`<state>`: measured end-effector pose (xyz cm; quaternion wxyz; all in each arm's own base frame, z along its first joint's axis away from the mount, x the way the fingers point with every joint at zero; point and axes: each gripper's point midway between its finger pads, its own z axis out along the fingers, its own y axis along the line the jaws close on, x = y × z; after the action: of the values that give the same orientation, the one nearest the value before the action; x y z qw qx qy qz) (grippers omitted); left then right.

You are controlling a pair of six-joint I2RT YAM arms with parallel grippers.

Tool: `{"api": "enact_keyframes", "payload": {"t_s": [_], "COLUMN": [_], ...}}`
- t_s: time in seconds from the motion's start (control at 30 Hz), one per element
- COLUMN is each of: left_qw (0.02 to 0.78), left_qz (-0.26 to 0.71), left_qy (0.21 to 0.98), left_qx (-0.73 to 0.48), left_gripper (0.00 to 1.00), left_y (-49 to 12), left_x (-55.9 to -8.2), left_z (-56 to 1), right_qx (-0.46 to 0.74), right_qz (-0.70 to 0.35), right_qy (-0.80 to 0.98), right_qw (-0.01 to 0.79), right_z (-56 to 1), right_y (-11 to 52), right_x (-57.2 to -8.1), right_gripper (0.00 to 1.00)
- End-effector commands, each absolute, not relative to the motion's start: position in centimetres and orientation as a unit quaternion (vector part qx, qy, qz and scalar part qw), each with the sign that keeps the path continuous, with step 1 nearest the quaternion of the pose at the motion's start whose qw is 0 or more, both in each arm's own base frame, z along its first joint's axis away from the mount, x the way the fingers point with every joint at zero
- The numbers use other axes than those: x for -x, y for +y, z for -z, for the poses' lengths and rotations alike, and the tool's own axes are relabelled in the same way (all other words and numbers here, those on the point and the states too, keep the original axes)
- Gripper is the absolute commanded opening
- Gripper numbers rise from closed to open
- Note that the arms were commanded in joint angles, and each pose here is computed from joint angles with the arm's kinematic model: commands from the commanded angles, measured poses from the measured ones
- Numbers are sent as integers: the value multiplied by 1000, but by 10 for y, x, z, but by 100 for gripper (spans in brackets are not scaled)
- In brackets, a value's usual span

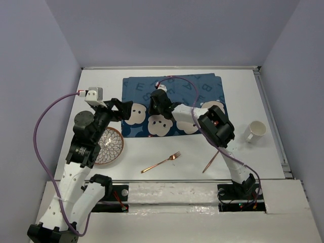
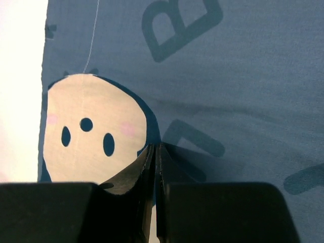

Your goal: Set the dinner table for one person

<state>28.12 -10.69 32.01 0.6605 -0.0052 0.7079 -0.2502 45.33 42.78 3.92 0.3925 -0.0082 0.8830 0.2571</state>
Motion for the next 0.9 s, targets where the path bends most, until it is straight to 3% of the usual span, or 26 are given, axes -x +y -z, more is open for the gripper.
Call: {"api": "enact_keyframes", "payload": {"t_s": [0.0, 0.07, 0.17, 0.2, 0.3, 0.4, 0.63, 0.87], "left_qw": [673, 672, 673, 674, 678, 687, 712, 723], "left_qz": [260, 265, 267, 267, 265, 259, 235, 231], "left_qy": [692, 691, 690, 689, 686, 679, 661, 651], "left_qx": [-6, -9, -11, -10, -6, 3, 26, 34], "left_gripper": [99, 99, 99, 99, 99, 99, 99, 99], "left_y": [-110, -112, -112, -112, -109, -103, -87, -82], "left_x": [-281, -280, -279, -279, -278, -277, -272, -267], "left_z": [-329, -330, -331, -331, -334, -338, -349, -356], "right_qx": [-12, 4, 30, 40, 67, 94, 103, 115], "right_qz": [-274, -283, -294, -304, -333, -421, -504, -503], "right_qy": [864, 854, 847, 837, 839, 826, 805, 818], "right_qw": [421, 437, 442, 453, 425, 363, 295, 257], "right_z": [-72, -86, -111, -134, -132, -131, -124, -93], "right_y": [433, 431, 426, 424, 430, 459, 525, 561], "right_x": [-465, -462, -443, -438, -402, -345, -269, -248], "right_gripper": [13, 15, 30, 42, 64, 81, 89, 83]}}
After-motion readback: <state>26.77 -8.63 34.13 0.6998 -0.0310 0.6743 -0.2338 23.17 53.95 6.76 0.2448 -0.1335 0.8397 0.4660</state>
